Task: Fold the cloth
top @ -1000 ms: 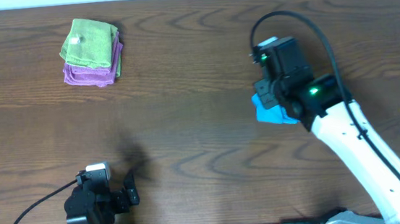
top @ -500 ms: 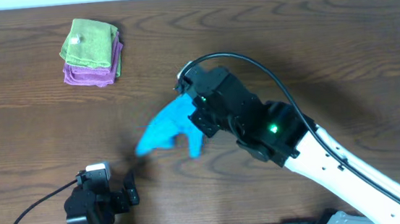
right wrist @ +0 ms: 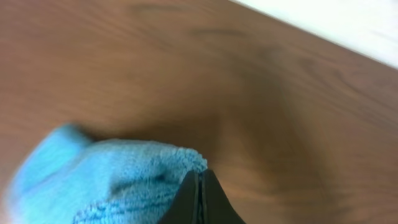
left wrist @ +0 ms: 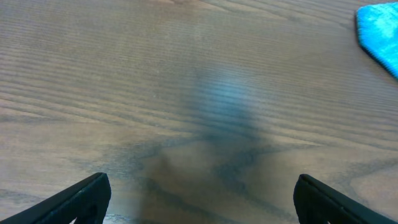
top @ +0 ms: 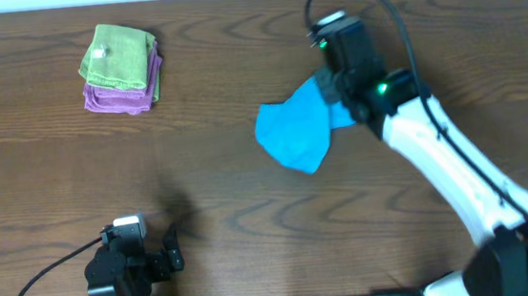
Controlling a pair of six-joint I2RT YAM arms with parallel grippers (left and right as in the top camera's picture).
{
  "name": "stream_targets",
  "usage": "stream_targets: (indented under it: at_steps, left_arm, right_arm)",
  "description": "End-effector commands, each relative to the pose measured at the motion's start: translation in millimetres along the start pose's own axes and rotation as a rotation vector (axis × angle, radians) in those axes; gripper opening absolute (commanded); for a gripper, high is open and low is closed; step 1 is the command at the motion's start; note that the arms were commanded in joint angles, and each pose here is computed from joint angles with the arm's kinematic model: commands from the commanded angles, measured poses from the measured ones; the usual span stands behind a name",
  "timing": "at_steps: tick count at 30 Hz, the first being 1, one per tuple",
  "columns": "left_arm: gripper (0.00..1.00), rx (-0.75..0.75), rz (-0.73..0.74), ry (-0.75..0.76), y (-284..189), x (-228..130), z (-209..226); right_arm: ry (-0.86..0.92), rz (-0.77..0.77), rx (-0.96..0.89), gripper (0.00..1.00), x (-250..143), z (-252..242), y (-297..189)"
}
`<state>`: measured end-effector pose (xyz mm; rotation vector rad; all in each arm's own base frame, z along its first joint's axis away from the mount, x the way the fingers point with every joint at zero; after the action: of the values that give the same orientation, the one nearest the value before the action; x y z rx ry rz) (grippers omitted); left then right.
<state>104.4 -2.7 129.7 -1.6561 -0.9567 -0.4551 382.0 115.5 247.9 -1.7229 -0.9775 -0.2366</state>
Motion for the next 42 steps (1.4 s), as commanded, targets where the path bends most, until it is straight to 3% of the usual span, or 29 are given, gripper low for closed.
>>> stream_targets:
  at_steps: [1,2,3,5,9,13,19,22,29,42]
  left_arm:
    - [0.95,0.027,0.058,0.022,1.2,-10.5,4.2]
    - [0.95,0.027,0.058,0.022,1.2,-10.5,4.2]
    - [0.95,0.027,0.057,0.022,1.2,-10.5,4.2]
    - [0.95,0.027,0.058,0.022,1.2,-10.5,4.2]
    - [0.95,0.027,0.058,0.022,1.2,-10.5,4.2]
    - [0.95,0.027,0.058,0.022,1.2,-10.5,4.2]
    - [0.95,0.027,0.058,0.022,1.2,-10.5,4.2]
    - [0.95,0.027,0.057,0.022,1.2,-10.5,4.2]
    - [0.95,0.027,0.057,0.022,1.2,-10.5,4.2]
    - [0.95,0.027,0.058,0.022,1.2,-10.5,4.2]
  right_arm:
    - [0.098,0.062,-0.149,0.33,-13.6,-44.5,30.7]
    - [0.132,0.084,-0.180,0.55,-19.9,-55.4,38.1]
    - [0.154,0.107,-0.198,0.67,-26.7,-64.9,42.3]
    - [0.189,0.143,-0.209,0.75,-36.3,-76.8,40.3]
    - [0.190,0.118,-0.088,0.77,-33.6,-71.2,9.6]
    - [0.198,0.055,0.270,0.77,-29.1,-41.4,-27.6]
    - [0.257,0.253,0.660,0.78,-65.0,5.9,-28.7]
    - [0.309,0.347,0.679,0.76,-90.8,22.9,-14.2]
    - [0.425,0.390,0.712,0.69,-134.5,50.6,11.9]
    - [0.479,0.300,0.611,0.65,-148.3,55.8,38.8]
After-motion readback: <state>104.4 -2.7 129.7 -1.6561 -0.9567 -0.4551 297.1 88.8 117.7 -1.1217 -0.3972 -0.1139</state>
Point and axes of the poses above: each gripper's point midway between its finger pads, its own y axis out along the fingers, its own z axis along the line the jaws close on, x = y × z, the point moved 9 cm from there along -y, back along the fingers, and after that the axes turned 14 degrees about -y, right-handed, at the moved point
